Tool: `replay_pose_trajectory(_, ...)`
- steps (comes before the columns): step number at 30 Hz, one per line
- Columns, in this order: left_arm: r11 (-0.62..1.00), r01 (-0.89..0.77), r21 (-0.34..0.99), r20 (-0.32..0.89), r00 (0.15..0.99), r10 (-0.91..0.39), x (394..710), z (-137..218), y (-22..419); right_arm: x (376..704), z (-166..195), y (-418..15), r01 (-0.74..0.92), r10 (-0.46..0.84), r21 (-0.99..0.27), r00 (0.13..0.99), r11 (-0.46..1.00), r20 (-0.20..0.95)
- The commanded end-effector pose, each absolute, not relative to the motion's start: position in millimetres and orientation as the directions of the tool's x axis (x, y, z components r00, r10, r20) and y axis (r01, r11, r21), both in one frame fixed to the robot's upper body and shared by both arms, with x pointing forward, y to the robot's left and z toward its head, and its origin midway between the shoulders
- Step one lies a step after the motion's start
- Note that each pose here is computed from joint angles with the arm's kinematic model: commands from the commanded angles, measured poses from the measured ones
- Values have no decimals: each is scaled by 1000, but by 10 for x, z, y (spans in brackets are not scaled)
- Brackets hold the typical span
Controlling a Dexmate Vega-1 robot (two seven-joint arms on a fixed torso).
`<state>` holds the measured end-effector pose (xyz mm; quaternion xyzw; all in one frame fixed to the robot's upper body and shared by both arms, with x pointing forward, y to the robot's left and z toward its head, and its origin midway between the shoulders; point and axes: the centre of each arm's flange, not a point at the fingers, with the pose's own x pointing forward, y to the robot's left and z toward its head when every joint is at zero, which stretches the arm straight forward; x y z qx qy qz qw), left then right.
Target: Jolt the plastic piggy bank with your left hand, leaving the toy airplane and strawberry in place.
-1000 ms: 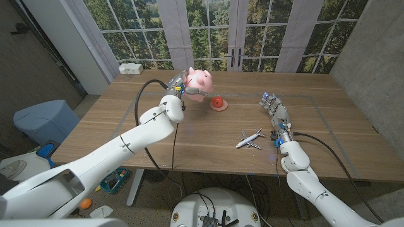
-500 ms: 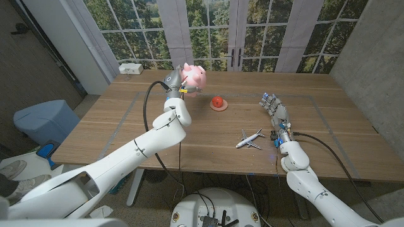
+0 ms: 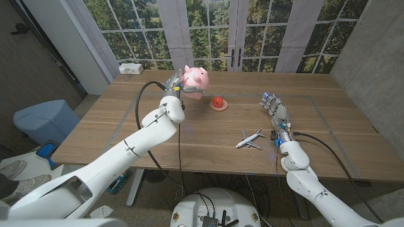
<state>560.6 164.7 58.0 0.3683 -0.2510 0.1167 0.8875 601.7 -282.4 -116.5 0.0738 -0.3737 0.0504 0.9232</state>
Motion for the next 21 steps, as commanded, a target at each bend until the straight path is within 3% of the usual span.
replay_pose_trajectory(1, 870, -58, 489, 533, 809, -246, 5651, 672, 1801, 6023, -1160, -2829, -143, 31, 102, 715, 984, 698)
replay_pose_trajectory(9, 907, 190, 377, 553, 739, -384, 5755, 678, 1903, 6032, -1153, -2827, -143, 30, 104, 715, 984, 698)
replay_pose_trajectory(21, 891, 321, 321, 567, 688, -453, 5832, 700, 1956, 6056, -1139, -2815, -144, 31, 103, 715, 984, 698)
